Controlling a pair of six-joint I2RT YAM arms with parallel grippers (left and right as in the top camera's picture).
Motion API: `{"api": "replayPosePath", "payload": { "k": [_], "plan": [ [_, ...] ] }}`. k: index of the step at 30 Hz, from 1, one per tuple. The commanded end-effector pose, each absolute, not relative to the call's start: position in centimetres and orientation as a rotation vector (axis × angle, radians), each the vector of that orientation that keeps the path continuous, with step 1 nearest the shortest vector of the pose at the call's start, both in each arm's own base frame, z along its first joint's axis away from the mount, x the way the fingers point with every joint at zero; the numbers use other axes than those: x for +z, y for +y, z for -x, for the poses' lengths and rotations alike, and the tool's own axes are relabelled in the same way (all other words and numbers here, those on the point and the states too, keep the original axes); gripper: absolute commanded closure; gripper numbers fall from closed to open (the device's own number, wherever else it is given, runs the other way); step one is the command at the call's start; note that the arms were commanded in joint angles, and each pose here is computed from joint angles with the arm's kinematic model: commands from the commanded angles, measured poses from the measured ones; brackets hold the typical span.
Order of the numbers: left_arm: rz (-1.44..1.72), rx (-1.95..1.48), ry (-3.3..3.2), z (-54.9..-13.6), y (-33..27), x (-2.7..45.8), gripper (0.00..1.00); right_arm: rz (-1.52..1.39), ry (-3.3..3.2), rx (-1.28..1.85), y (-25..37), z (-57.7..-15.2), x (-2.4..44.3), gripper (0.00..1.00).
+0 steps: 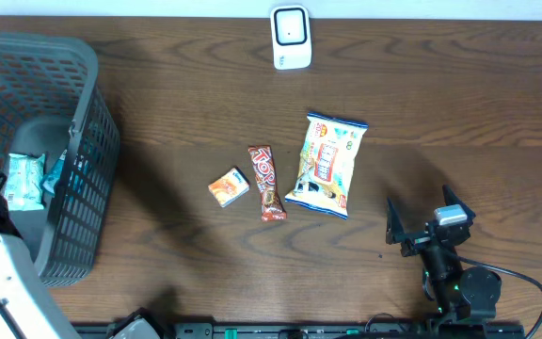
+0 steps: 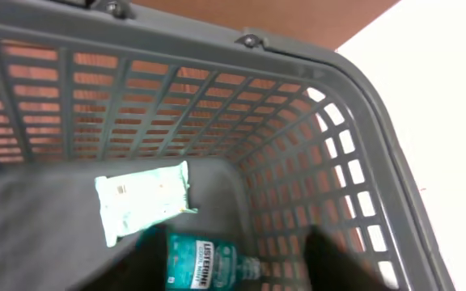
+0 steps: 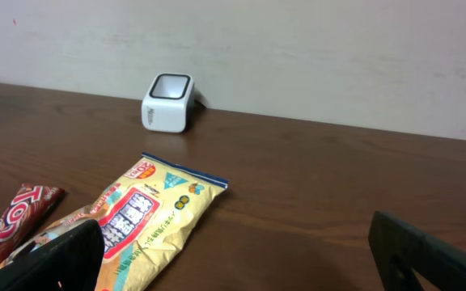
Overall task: Scan the item barcode
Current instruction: 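Grasp the mint-green wipes pack and lift it from the basket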
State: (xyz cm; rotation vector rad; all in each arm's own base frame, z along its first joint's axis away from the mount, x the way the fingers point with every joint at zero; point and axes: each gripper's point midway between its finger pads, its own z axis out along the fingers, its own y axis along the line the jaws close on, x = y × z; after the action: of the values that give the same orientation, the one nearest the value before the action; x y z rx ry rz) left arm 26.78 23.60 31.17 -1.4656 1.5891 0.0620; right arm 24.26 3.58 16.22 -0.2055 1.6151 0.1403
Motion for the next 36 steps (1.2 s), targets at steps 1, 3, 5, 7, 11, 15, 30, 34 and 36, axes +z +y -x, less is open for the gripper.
{"api": "replayPosePath", "payload": {
  "k": [1,3,5,7,11,15,30,34,36],
  "plan": [
    [1.424,0.124,1.724,-27.5,24.1,29.0,0.31,0.21,1.614,0.142,3.7,-24.2,16.1,0.01],
    [1.461,0.156,1.78,-27.5,24.6,27.1,0.27,0.21,1.614,0.142,3.7,-24.2,16.1,0.01],
    [1.542,0.161,1.841,-27.5,24.8,24.3,0.18,0.21,1.614,0.142,3.7,-24.2,16.1,0.01],
    [1.71,0.153,1.837,-27.0,24.9,21.4,0.17,0.21,1.614,0.142,3.7,-24.2,16.1,0.01],
    [2.012,0.141,1.789,-26.5,24.8,16.2,0.16,0.21,1.614,0.142,3.7,-24.2,16.1,0.01],
    [2.069,0.146,1.811,-27.7,25.3,13.0,0.09,0.21,1.614,0.142,3.7,-24.2,16.1,0.01],
    [2.014,0.112,1.753,-33.2,28.8,7.5,0.04,0.21,1.614,0.142,3.7,-24.2,16.1,0.01],
    [2.005,0.11,1.777,-34.4,28.7,5.4,0.03,0.21,1.614,0.142,3.7,-24.2,16.1,0.01],
    [2.012,0.116,1.797,-34.4,28.5,4.5,0.04,0.21,1.614,0.142,3.7,-24.2,16.1,0.01]
  ]
}}
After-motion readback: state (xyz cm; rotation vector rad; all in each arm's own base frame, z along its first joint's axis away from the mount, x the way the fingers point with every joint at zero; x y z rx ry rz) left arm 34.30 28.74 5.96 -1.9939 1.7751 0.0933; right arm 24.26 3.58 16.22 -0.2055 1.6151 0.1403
